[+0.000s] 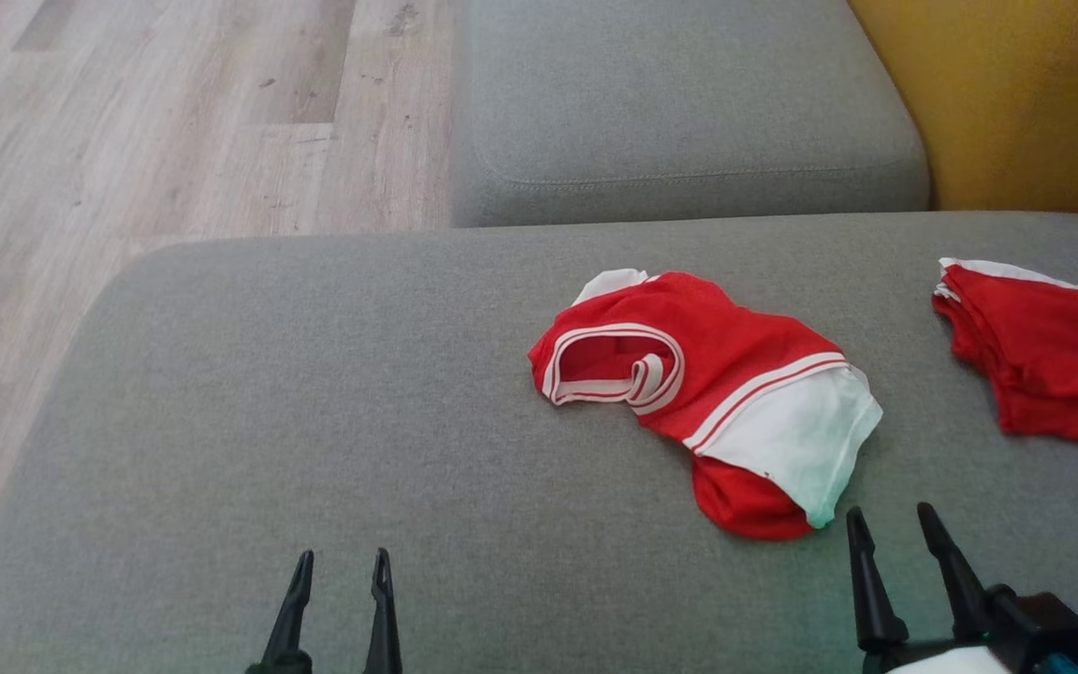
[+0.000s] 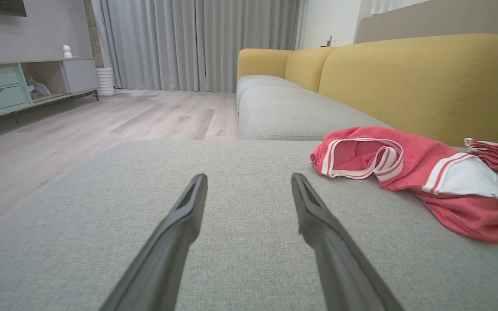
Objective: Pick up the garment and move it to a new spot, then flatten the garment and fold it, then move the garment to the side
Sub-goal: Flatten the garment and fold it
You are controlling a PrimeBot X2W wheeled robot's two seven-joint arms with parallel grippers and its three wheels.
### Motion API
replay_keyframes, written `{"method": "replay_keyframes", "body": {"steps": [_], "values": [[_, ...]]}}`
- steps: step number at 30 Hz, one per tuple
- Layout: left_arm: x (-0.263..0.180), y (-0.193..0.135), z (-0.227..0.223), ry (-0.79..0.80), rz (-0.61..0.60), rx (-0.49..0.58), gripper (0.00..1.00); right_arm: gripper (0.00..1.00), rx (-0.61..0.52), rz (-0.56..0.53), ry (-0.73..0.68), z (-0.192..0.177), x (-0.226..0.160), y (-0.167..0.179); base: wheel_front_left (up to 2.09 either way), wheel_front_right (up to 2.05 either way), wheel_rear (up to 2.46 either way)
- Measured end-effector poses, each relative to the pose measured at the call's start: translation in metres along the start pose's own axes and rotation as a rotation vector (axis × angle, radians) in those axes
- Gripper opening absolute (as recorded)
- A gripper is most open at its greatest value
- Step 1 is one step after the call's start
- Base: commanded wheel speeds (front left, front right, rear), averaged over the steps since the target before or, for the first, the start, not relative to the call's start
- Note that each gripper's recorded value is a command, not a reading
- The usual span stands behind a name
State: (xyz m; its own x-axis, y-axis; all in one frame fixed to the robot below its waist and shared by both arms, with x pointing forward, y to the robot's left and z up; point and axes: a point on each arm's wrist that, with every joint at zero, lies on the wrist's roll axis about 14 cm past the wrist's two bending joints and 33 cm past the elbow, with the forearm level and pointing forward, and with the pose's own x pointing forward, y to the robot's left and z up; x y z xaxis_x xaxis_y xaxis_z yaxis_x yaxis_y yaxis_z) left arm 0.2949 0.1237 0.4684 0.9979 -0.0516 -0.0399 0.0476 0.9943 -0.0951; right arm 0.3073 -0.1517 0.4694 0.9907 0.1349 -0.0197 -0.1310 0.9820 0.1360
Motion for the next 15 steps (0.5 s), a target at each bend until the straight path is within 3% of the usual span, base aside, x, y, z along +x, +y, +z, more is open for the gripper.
{"method": "replay_keyframes", "body": {"steps": [15], "values": [[-0.0008, 0.0024, 0.0012, -0.005, 0.01, 0.006, 1.0, 1.0, 0.0, 0.025, 0.004, -0.0012, 0.0005, 0.0082, 0.0, 0.0, 0.0]]}}
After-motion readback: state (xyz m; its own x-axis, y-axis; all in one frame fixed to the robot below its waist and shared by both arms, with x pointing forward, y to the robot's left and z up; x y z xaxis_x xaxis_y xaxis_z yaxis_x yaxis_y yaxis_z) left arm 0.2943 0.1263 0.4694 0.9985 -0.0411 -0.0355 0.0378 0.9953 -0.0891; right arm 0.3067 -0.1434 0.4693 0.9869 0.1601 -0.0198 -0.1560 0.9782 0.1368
